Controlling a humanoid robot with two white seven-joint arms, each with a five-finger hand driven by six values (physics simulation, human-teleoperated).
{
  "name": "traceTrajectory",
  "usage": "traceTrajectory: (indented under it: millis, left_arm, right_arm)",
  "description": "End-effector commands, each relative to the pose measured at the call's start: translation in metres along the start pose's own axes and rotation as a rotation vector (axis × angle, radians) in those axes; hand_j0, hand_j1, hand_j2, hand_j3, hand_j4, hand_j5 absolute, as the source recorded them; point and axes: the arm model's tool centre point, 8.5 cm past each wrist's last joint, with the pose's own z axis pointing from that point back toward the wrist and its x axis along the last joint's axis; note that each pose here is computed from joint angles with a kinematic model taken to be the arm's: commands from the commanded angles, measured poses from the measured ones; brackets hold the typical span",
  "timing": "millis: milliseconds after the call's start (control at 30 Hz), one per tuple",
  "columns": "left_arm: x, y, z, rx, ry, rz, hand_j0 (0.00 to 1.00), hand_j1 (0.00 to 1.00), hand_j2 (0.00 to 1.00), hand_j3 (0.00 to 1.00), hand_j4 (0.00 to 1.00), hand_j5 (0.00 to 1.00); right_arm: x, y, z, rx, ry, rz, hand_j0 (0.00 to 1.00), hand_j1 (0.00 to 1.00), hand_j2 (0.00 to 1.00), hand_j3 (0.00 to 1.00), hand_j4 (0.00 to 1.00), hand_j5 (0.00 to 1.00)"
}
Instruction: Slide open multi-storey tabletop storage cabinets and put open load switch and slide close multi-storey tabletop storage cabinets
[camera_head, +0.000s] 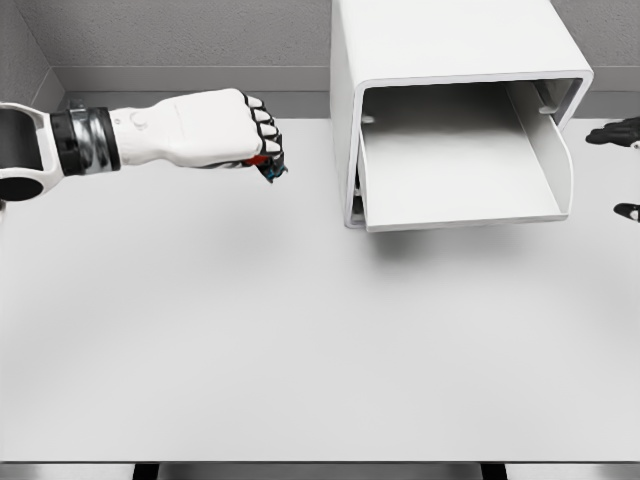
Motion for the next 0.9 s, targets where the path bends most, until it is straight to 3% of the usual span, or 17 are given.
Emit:
traceTrajectory:
  millis: [0,267,367,500,600,700,800,867]
  left_arm:
    - [0.004,0.005,-0.01,0.023,-0.02,0.004,0.48,0.48,0.48,0.48,0.48,0.48]
    - [0.01,0.022,-0.022,0.06,-0.05,-0.022,0.48,0.48,0.48,0.48,0.48,0.48]
    - [0.013,0.025,-0.023,0.067,-0.061,-0.031,0.48,0.48,0.48,0.48,0.48,0.48]
    - [0.023,0.033,-0.026,0.085,-0.091,-0.05,0.48,0.48,0.48,0.48,0.48,0.48]
    - [0.031,0.039,-0.028,0.099,-0.113,-0.066,0.48,0.48,0.48,0.48,0.48,0.48]
    - [0.04,0.043,-0.032,0.111,-0.139,-0.077,0.48,0.48,0.48,0.48,0.48,0.48]
    - [0.046,0.047,-0.035,0.125,-0.158,-0.084,0.48,0.48,0.48,0.48,0.48,0.48]
    - [0.049,0.049,-0.039,0.133,-0.168,-0.085,0.48,0.48,0.48,0.48,0.48,0.48]
  right_arm:
    - [0.003,0.008,-0.007,0.03,-0.025,-0.022,0.69,0.69,0.69,0.69,0.69,0.69]
    - [0.003,0.0,-0.006,0.039,-0.03,-0.007,0.68,0.68,0.68,0.68,0.68,0.68]
    - [0.004,-0.023,-0.004,0.062,-0.054,0.019,0.68,0.68,0.68,0.68,0.68,0.68]
    - [0.006,-0.028,-0.01,0.187,-0.069,0.067,0.68,0.68,0.68,0.68,0.68,0.68]
    - [0.013,-0.017,-0.03,0.293,-0.126,0.075,0.69,0.69,0.69,0.69,0.69,0.69]
    - [0.015,-0.022,-0.037,0.325,-0.143,0.102,0.69,0.69,0.69,0.69,0.69,0.69]
    - [0.019,-0.019,-0.043,0.434,-0.166,0.125,0.68,0.68,0.68,0.68,0.68,0.68]
    - [0.02,-0.027,-0.044,0.454,-0.17,0.132,0.68,0.68,0.68,0.68,0.68,0.68]
